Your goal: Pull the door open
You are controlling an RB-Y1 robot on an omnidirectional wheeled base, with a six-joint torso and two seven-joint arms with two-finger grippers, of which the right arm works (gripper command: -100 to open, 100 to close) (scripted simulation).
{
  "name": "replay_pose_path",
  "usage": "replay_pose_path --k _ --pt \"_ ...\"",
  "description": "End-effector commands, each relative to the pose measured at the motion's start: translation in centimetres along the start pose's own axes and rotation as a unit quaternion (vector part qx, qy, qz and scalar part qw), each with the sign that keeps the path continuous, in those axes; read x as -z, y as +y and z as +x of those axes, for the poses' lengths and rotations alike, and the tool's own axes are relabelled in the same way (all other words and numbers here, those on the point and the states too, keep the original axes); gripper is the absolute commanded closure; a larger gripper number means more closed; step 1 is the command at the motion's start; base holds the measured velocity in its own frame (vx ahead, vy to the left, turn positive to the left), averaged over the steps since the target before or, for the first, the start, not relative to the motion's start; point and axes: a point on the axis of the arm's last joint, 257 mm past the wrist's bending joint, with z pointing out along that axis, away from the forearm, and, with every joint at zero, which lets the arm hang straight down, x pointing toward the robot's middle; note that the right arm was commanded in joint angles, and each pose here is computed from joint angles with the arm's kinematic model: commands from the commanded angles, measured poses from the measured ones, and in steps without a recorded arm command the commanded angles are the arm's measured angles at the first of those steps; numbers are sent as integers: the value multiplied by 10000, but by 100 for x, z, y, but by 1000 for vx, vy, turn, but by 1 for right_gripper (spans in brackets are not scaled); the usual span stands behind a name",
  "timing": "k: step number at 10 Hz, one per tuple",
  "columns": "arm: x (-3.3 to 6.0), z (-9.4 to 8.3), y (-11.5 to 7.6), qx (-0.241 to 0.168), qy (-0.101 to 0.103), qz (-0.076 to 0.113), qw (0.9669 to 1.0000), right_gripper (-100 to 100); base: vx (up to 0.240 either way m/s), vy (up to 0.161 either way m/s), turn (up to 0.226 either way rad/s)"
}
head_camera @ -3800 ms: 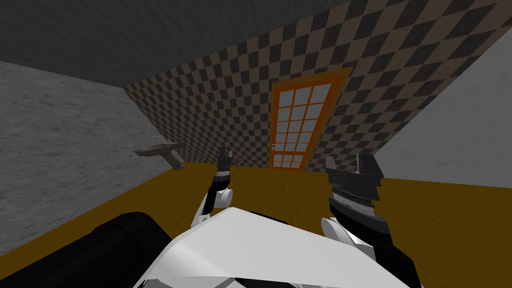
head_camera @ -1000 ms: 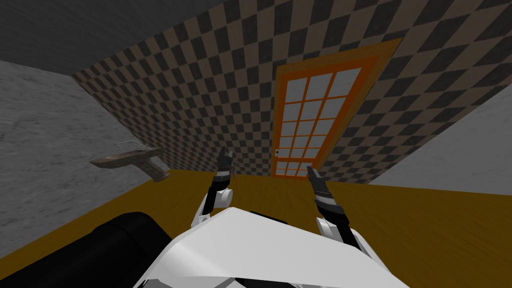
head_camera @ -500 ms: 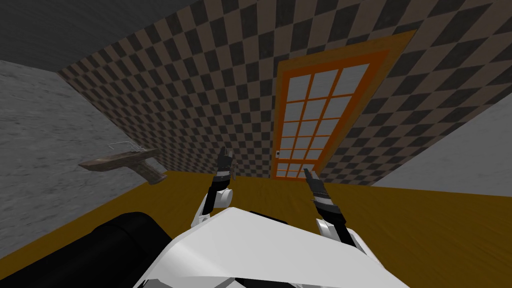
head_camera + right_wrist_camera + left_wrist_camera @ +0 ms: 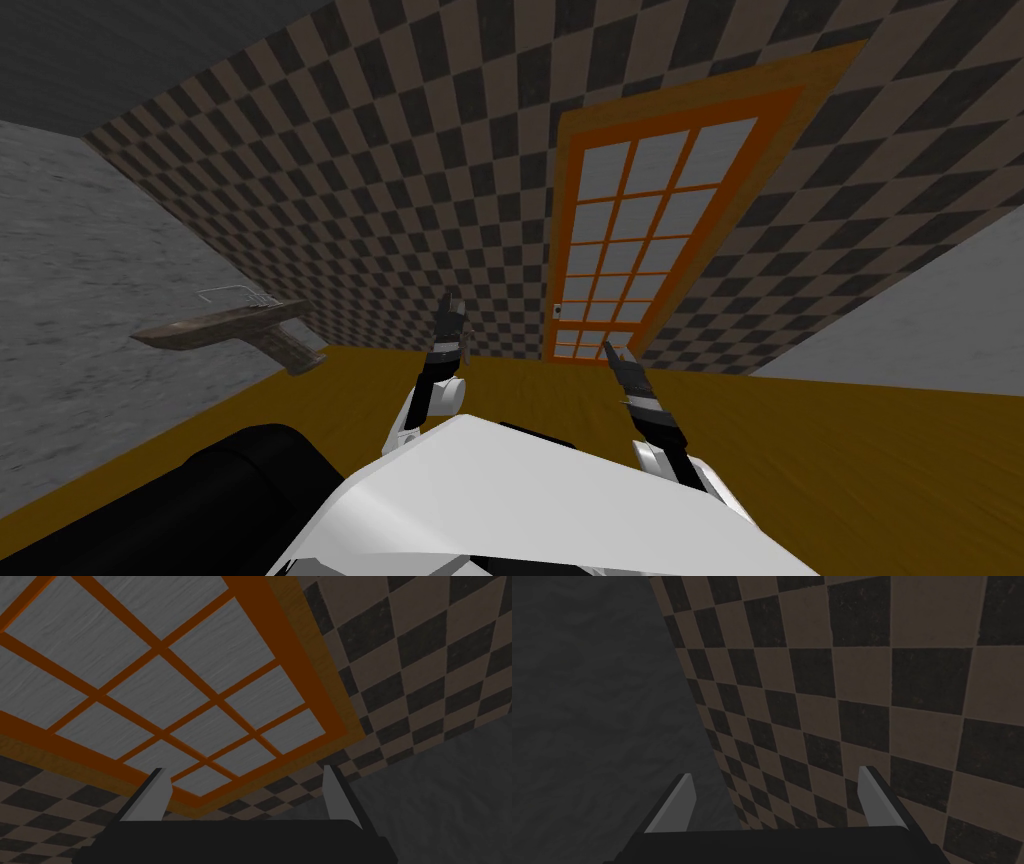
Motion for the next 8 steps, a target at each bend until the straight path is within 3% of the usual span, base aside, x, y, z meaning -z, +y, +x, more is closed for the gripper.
replay_pose_path --k 1,6,8 --pt "32 91 -68 165 105 43 9998 -100 83 31 -11" --pt "132 346 -280 629 421 150 9970 -100 99 34 -13" --pt "199 491 -398 887 610 202 9940 -100 119 47 -18"
